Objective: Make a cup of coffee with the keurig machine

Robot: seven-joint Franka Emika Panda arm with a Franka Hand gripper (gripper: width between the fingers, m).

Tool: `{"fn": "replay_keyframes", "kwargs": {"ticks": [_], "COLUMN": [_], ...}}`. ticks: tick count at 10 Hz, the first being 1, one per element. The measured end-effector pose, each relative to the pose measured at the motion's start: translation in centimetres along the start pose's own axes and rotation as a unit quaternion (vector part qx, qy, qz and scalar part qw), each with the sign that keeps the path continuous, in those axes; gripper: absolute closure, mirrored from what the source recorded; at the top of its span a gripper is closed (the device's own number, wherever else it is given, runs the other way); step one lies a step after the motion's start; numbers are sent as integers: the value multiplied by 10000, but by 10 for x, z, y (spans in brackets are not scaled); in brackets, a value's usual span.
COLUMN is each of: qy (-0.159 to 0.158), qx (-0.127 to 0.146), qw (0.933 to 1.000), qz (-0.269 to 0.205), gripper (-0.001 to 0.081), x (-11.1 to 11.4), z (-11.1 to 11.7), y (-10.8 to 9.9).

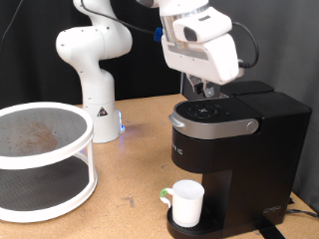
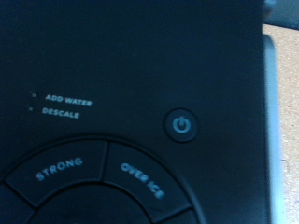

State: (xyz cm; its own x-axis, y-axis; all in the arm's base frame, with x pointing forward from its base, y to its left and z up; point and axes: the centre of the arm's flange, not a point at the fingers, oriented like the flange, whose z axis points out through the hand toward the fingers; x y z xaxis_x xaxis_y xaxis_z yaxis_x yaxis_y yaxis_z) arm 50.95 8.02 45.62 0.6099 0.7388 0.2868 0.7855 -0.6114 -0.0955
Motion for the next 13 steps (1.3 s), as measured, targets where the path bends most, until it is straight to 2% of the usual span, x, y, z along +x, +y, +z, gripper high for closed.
{"fn": "replay_keyframes", "kwargs": {"ticks": [1,2,3,5,8,13], "qy": [-39,-77,-109,-125,-42,-84], "qx": [47,95,123,135,181,594], "qw": [10000,9999,9998,9998,9996,9965], "qz": [21,49,71,115,221,582], "gripper": [576,742,786,801,801,801], "x": [-2,-4,-6,-9,-10,-11], "z": [6,13,19,29,32,33], "y": [0,0,0,0,3,14]}}
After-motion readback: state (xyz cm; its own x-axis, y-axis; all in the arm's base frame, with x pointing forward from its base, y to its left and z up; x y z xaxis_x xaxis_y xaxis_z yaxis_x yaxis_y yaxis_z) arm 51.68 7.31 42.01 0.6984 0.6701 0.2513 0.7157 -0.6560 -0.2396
